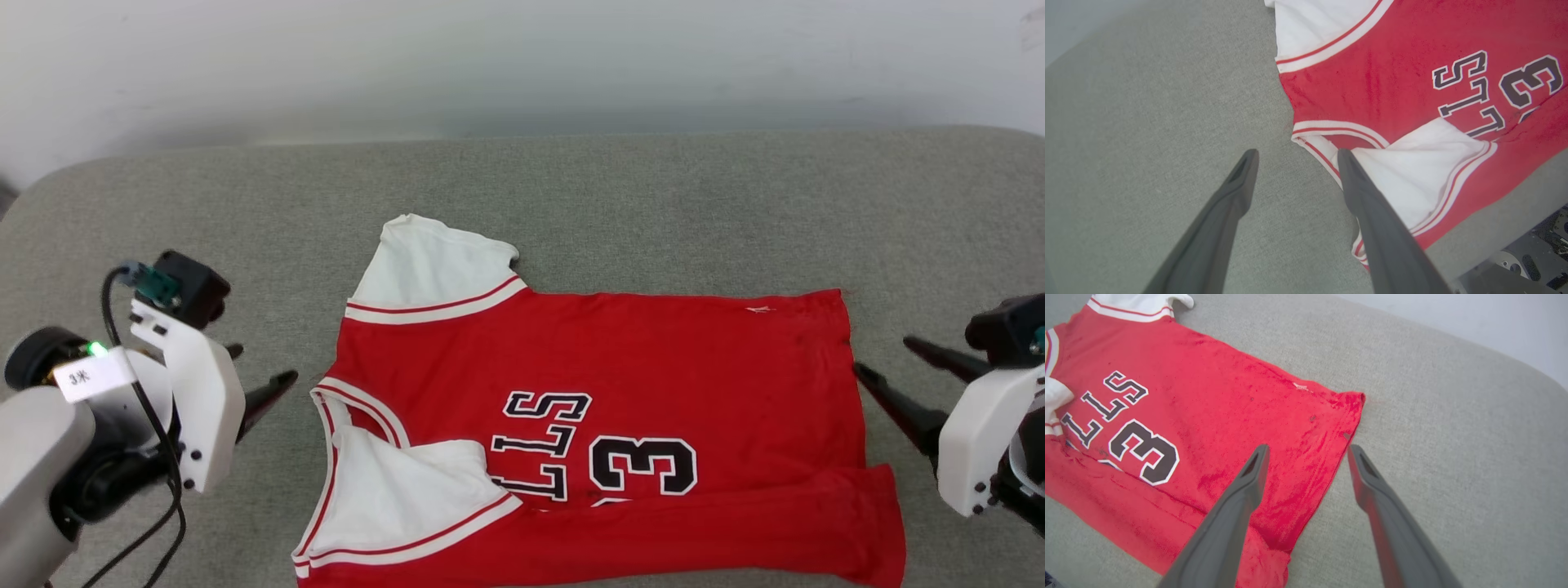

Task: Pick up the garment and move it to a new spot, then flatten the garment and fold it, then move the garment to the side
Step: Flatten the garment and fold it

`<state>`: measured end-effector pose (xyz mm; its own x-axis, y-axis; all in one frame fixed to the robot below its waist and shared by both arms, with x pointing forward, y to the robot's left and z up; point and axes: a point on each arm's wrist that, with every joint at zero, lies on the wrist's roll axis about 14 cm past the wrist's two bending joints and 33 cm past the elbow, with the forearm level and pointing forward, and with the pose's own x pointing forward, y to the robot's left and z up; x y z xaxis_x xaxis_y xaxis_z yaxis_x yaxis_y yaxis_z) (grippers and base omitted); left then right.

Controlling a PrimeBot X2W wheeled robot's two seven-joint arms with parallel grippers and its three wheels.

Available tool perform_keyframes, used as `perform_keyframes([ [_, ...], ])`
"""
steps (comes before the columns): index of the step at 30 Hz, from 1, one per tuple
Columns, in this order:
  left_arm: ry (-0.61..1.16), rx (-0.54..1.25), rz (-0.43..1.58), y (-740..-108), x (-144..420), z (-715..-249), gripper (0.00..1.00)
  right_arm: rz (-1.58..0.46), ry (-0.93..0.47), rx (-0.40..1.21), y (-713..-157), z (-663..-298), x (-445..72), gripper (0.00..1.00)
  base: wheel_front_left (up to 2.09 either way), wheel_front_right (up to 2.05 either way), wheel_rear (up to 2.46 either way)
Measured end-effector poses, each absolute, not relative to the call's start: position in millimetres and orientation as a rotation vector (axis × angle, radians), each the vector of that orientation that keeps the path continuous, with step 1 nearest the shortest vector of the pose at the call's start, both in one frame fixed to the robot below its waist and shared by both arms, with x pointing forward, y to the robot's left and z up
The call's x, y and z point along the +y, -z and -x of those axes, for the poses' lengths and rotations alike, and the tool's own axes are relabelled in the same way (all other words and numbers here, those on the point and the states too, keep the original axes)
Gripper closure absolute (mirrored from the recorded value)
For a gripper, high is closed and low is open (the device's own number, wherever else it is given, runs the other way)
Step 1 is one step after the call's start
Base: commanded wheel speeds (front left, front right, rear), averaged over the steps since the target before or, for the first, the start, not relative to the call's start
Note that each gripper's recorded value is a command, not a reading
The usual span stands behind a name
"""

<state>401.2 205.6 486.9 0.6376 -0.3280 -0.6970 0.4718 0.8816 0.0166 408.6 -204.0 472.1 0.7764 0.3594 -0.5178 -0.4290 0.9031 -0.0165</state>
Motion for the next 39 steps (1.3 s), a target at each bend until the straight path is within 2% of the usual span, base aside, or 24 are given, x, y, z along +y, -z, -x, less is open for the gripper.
perform_keyframes([
  [8, 0.412, 0.582, -0.239, -523.0, 202.9, -471.7, 0.00, 0.114, -0.312, 0.173, -522.6, -438.6, -208.3, 0.00, 0.00, 0.00, 0.00],
  [14, 0.409, 0.581, -0.229, -528.2, 192.1, -523.6, 0.00, 0.079, -0.230, 0.070, -523.0, -434.0, -210.6, 0.00, 0.00, 0.00, 0.00],
  [21, 0.424, 0.747, -0.219, -500.4, 178.8, -568.4, 0.00, 0.071, -0.185, 0.085, -505.4, -432.3, -209.8, 0.00, 0.00, 0.00, 0.00],
  [25, 0.443, 0.902, -0.225, -469.0, 168.5, -579.9, 0.00, 0.077, -0.162, 0.120, -491.7, -432.4, -214.0, 0.00, 0.00, 0.00, 0.00],
  [30, 0.458, 1.012, -0.287, -433.4, 157.9, -593.2, 0.00, 0.081, -0.134, 0.173, -473.3, -433.5, -221.6, 0.00, 0.00, 0.00, 0.00],
  [39, 0.491, 1.205, -0.346, -373.4, 151.7, -585.5, 0.00, 0.091, -0.100, 0.227, -454.0, -435.3, -233.9, 0.00, 0.00, 0.00, 0.00],
])
